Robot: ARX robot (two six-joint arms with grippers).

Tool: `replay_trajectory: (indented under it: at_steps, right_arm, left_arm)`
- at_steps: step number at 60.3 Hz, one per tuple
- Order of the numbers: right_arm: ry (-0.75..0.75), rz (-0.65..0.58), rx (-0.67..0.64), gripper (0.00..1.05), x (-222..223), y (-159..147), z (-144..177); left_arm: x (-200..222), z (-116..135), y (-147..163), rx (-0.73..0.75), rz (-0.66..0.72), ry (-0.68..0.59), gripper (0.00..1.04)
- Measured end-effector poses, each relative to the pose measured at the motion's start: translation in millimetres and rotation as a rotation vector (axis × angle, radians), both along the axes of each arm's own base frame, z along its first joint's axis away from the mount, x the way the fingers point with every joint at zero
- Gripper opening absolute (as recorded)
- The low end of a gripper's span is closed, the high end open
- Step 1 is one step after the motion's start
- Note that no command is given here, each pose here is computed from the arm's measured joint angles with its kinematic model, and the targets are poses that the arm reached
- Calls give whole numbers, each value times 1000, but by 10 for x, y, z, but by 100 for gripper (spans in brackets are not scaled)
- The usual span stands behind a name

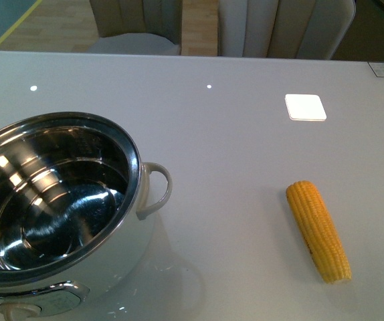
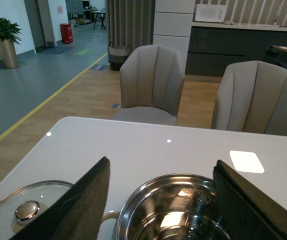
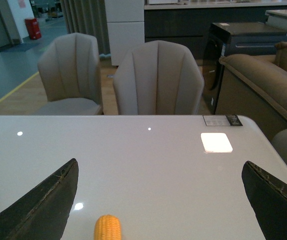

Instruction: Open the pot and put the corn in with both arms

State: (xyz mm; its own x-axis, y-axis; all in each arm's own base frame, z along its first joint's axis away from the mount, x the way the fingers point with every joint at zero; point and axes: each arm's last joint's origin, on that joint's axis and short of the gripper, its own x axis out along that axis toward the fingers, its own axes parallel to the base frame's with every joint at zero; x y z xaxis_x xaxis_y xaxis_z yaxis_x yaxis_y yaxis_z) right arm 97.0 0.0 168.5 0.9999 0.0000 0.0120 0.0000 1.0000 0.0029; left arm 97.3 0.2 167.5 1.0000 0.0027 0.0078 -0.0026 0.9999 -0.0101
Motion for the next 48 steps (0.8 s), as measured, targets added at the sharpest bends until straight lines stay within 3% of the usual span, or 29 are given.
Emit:
replay_trajectory:
  at_steps: [12, 25, 28, 33, 35, 48]
  right_arm:
    - [0, 0, 0, 96, 0, 0, 0]
    - [0, 0, 0, 96, 0, 0, 1]
    - [146, -41, 39, 96, 3, 0, 0]
    - [525, -114, 96, 96, 37, 12, -19]
    - [588, -114, 88, 96, 54, 31, -56]
    - [631, -41, 44, 96, 299, 165, -118]
  left_arm:
    - [0, 0, 0, 1, 0, 0, 99]
    - [0, 0, 0, 2, 0, 0, 98]
    - [0, 0, 0, 2, 0, 0, 98]
    - [-1, 1, 0, 2, -1, -1, 98]
    - [0, -1, 0, 2, 0, 0, 98]
    - [-1, 0, 0, 2, 0, 0, 98]
